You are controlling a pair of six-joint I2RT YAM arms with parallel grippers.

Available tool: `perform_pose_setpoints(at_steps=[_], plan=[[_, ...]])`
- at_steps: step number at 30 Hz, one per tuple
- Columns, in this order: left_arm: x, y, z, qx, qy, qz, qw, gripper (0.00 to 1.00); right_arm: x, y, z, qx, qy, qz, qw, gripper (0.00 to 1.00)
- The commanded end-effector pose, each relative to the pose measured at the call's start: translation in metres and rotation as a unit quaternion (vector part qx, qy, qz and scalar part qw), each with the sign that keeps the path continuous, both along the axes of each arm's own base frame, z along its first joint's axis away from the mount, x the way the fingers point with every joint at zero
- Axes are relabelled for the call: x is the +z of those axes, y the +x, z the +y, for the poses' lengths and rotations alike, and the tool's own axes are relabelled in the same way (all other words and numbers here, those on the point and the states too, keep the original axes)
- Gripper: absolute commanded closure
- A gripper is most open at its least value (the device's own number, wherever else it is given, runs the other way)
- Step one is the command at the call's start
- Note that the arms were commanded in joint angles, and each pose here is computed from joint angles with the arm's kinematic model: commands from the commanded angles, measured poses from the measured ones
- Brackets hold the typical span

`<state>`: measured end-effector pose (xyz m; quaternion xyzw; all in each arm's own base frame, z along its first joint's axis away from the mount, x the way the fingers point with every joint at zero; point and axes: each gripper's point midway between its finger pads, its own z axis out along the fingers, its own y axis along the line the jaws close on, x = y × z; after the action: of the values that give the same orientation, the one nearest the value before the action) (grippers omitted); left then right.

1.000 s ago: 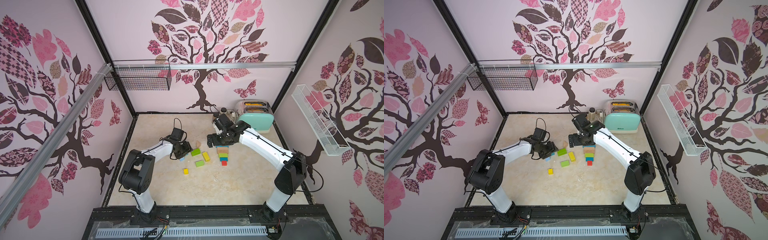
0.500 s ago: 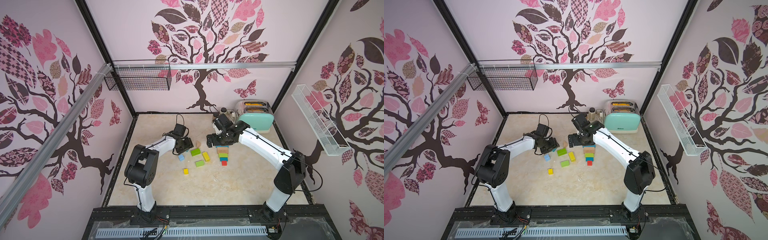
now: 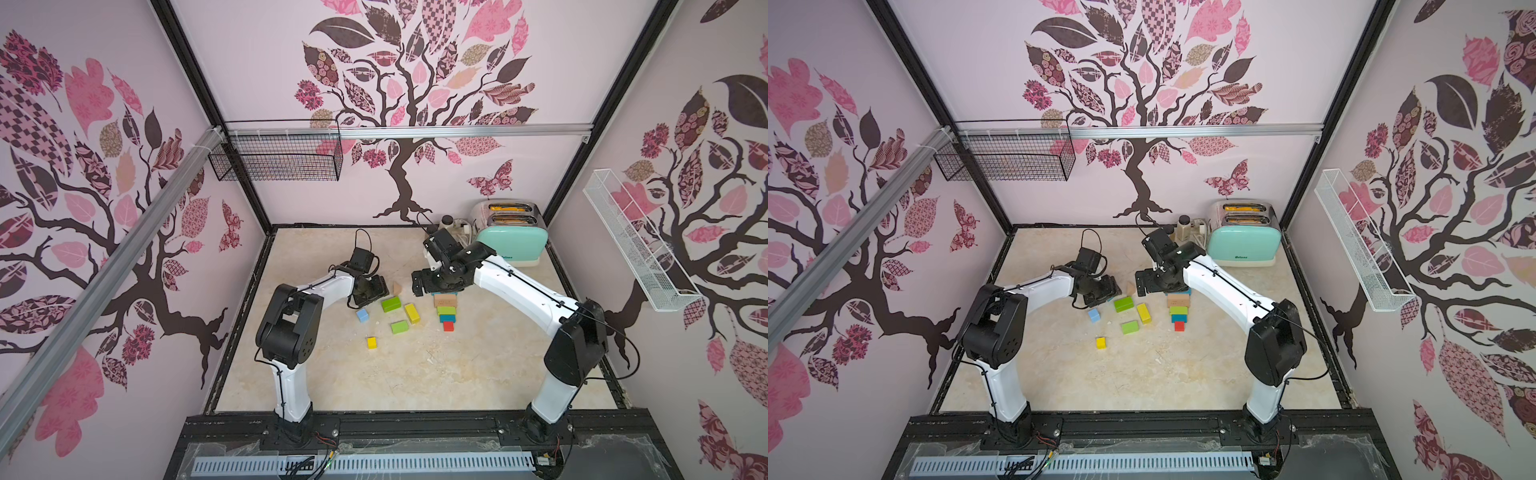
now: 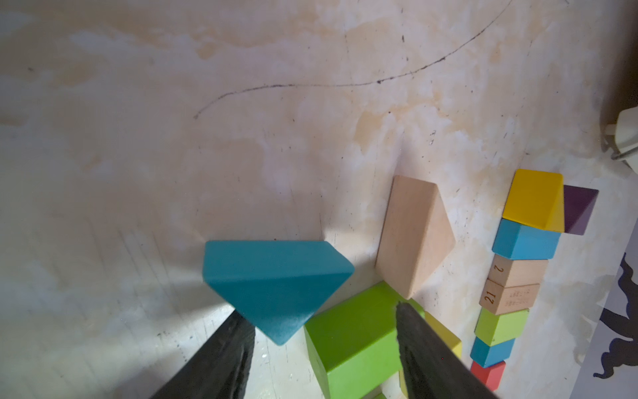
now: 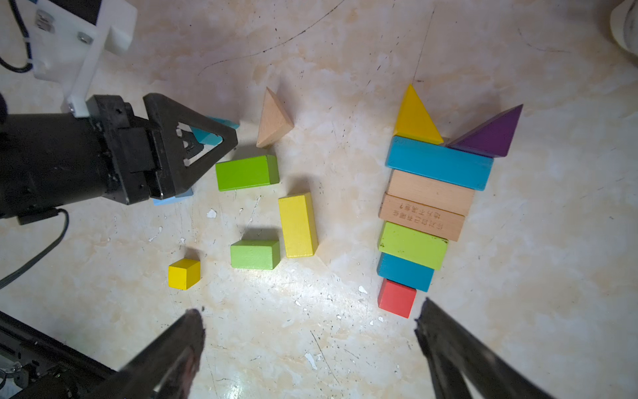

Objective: Assemble a carrot with building blocks
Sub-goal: Assemble the building block at the center of the board.

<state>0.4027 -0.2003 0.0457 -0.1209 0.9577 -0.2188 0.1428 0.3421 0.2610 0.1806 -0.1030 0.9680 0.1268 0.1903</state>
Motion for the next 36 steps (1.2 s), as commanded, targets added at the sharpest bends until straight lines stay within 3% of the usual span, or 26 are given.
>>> perform_pose_setpoints(at_steps=[1,7,12,22,36], plan=[[0.027,0.007,-0.006,-0.011,-0.015,-0.038,0.999,0.3,0.004,0.009,0.004,0.002,0.004,-0.008,1.0,0.01],[0.035,-0.001,0.021,0.037,0.016,-0.026,0.999,0.29,0.003,0.011,0.006,0.002,0.005,-0.007,1.0,0.01],[0.025,0.011,0.04,0.065,0.027,-0.01,0.997,0.29,0.003,0.011,0.006,0.002,0.004,-0.008,1.0,0.01],[0.004,0.026,0.037,0.076,0.046,0.033,0.995,0.29,0.006,0.012,0.005,0.0,0.002,-0.011,1.0,0.01],[-0.011,0.018,0.009,0.041,0.043,0.048,0.997,0.54,0.005,0.009,0.001,-0.004,0.004,-0.013,1.0,0.01]])
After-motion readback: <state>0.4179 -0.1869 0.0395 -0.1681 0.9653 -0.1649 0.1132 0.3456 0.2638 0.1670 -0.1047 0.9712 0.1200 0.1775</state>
